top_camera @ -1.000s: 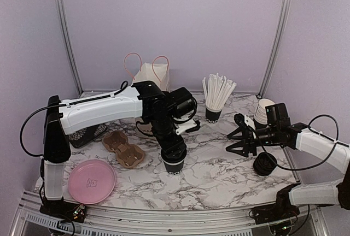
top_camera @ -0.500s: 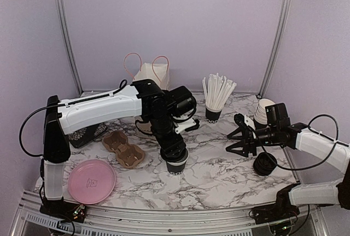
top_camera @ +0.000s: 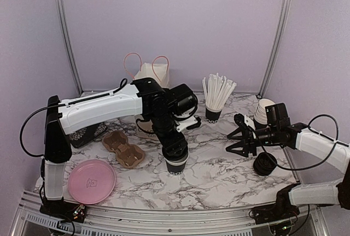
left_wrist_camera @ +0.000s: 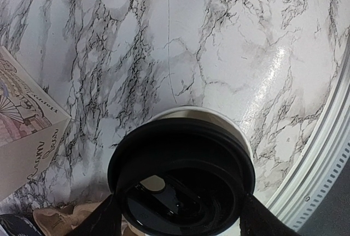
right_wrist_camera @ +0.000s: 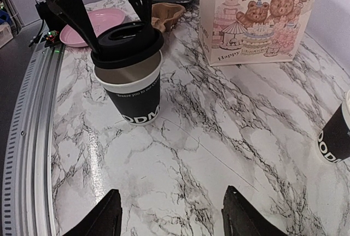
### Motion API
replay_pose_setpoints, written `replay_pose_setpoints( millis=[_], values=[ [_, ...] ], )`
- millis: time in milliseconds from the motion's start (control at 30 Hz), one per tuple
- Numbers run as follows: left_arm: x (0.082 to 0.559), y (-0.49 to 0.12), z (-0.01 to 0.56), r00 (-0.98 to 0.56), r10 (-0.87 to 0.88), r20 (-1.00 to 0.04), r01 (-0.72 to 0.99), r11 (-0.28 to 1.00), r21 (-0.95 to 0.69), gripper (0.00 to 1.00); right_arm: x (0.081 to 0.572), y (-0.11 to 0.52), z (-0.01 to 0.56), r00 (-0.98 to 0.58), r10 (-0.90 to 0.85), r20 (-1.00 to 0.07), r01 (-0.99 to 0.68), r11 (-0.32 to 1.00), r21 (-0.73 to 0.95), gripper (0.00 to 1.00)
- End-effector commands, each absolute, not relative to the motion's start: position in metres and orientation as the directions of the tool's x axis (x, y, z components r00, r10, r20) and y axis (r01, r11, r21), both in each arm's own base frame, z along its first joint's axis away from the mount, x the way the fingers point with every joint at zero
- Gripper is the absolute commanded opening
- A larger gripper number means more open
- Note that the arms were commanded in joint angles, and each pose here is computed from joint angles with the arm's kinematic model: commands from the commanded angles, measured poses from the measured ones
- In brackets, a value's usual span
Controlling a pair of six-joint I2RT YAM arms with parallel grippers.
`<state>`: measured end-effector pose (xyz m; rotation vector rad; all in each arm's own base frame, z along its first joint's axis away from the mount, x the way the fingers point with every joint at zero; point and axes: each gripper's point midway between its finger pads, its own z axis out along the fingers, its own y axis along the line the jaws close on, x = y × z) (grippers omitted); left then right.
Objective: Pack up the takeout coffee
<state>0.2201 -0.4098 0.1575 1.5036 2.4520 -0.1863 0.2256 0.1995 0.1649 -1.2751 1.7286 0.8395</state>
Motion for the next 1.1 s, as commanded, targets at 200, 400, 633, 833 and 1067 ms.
replay_pose_setpoints(
  millis=[200,400,633,833,1067],
  values=[
    [0.213,-0.416,0.145,-0.425,0.871,-0.245,0.9,0.436,-0.013,0.66,0.23,0.201,0.179,-0.125,-0.411,-0.903,-0.967,0.256,0.018,0.61],
    [0.213,-0.416,0.147,-0.425,0.871,-0.248,0.9,0.436,-0.009,0.66,0.23,0.201,0.178,-0.131,-0.414,-0.901,-0.968,0.251,0.025,0.61],
    [0.212,-0.418,0.135,-0.431,0.874,-0.226,0.898,0.439,-0.017,0.67,0.23,0.202,0.176,-0.134,-0.416,-0.899,-0.969,0.246,0.03,0.61],
    [0.208,-0.427,0.125,-0.43,0.877,-0.213,0.9,0.434,-0.029,0.7,0.229,0.203,0.176,-0.136,-0.415,-0.9,-0.97,0.242,0.035,0.61],
    [0.209,-0.431,0.125,-0.435,0.872,-0.222,0.896,0.444,-0.013,0.87,0.227,0.204,0.178,-0.146,-0.403,-0.904,-0.97,0.237,0.05,0.62]
  ],
)
